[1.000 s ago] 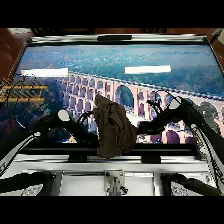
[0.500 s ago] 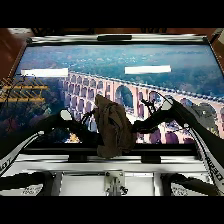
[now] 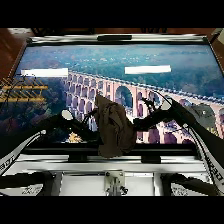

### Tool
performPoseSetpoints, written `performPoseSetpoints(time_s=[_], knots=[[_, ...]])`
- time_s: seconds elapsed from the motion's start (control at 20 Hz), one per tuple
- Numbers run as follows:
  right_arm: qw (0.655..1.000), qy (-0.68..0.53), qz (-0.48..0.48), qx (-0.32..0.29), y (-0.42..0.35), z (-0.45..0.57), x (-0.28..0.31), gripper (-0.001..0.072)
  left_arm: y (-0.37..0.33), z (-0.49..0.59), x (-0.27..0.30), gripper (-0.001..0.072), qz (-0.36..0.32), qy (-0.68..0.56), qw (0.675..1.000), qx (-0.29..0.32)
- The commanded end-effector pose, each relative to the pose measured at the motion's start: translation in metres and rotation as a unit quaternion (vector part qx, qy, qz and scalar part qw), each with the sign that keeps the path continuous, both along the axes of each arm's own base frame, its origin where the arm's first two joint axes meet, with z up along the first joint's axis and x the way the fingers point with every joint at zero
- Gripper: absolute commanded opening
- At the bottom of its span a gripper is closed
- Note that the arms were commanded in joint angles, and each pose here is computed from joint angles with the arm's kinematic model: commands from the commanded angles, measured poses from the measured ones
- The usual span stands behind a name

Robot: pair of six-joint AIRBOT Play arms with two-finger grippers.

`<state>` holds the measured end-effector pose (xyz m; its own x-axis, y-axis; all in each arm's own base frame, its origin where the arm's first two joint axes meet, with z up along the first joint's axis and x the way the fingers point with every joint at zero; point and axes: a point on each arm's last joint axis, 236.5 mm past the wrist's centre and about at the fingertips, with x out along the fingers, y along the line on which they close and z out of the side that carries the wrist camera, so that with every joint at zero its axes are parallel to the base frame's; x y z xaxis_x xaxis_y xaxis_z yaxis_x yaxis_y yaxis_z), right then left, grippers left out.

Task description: Fold the shirts.

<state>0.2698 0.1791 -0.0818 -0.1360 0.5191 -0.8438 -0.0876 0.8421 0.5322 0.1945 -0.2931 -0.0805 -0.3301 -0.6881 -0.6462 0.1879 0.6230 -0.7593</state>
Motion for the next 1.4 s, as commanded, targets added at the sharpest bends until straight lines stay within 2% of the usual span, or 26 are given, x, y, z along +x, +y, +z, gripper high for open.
performPoseSetpoints(time_s=[0.0,0.1,0.2,0.3,0.35,0.4,0.5,0.6,0.7,0.75,0.85,0.95,1.05,1.15,1.25,1.3,1.35], knots=[[0.999,-0.003,0.017,0.032,0.011,0.012,-0.004,0.0054,0.004,0.017,-0.007,0.0033,-0.048,-0.003,0.999,-0.025],[0.998,-0.041,0.027,0.027,0.005,0.033,0.003,0.0054,0.028,0.031,0.011,0.0033,-0.083,-0.057,0.995,0.014],[0.992,-0.123,0.033,0.007,-0.012,0.079,0.027,0.0054,0.068,0.067,0.053,0.0033,-0.099,-0.154,0.979,0.09],[0.968,-0.25,0.02,-0.022,-0.039,0.158,0.061,0.0054,0.118,0.139,0.11,0.0033,-0.066,-0.283,0.941,0.173],[0.945,-0.325,0.01,-0.035,-0.052,0.209,0.074,0.0054,0.141,0.195,0.135,0.0034,-0.026,-0.355,0.913,0.201],[0.91,-0.412,-0.003,-0.049,-0.067,0.273,0.082,0.0054,0.159,0.257,0.152,0.0034,0.021,-0.423,0.881,0.21],[0.814,-0.576,-0.047,-0.056,-0.086,0.411,0.07,0.0054,0.182,0.401,0.155,0.0035,0.137,-0.558,0.799,0.177],[0.695,-0.714,-0.081,-0.034,-0.088,0.538,0.019,0.0054,0.189,0.538,0.111,0.0035,0.213,-0.682,0.691,0.108],[0.597,-0.796,-0.1,0.002,-0.086,0.622,-0.048,0.0054,0.192,0.622,0.054,0.0035,0.252,-0.756,0.603,0.038],[0.559,-0.822,-0.109,0.01,-0.088,0.648,-0.078,0.0054,0.198,0.648,0.027,0.0035,0.268,-0.78,0.565,0.017],[0.526,-0.839,-0.136,0.009,-0.099,0.668,-0.116,0.0054,0.21,0.658,-0.003,0.0035,0.282,-0.796,0.536,0.017],[0.536,-0.83,-0.155,0.001,-0.108,0.662,-0.13,0.0054,0.221,0.643,-0.013,0.0035,0.288,-0.79,0.54,0.04],[0.589,-0.792,-0.159,-0.027,-0.115,0.631,-0.122,0.0054,0.234,0.626,-0.007,0.0035,0.307,-0.774,0.55,0.066],[0.67,-0.724,-0.145,-0.082,-0.125,0.577,-0.102,0.0054,0.249,0.614,0.013,0.0035,0.306,-0.77,0.547,0.118],[0.773,-0.599,-0.12,-0.17,-0.149,0.497,-0.086,0.0054,0.263,0.596,0.042,0.0035,0.282,-0.764,0.549,0.188],[0.817,-0.527,-0.103,-0.21,-0.162,0.459,-0.085,0.0054,0.267,0.578,0.059,0.0035,0.267,-0.748,0.568,0.218],[0.852,-0.453,-0.104,-0.24,-0.175,0.425,-0.083,0.0054,0.266,0.553,0.082,0.0035,0.253,-0.719,0.6,0.241]])
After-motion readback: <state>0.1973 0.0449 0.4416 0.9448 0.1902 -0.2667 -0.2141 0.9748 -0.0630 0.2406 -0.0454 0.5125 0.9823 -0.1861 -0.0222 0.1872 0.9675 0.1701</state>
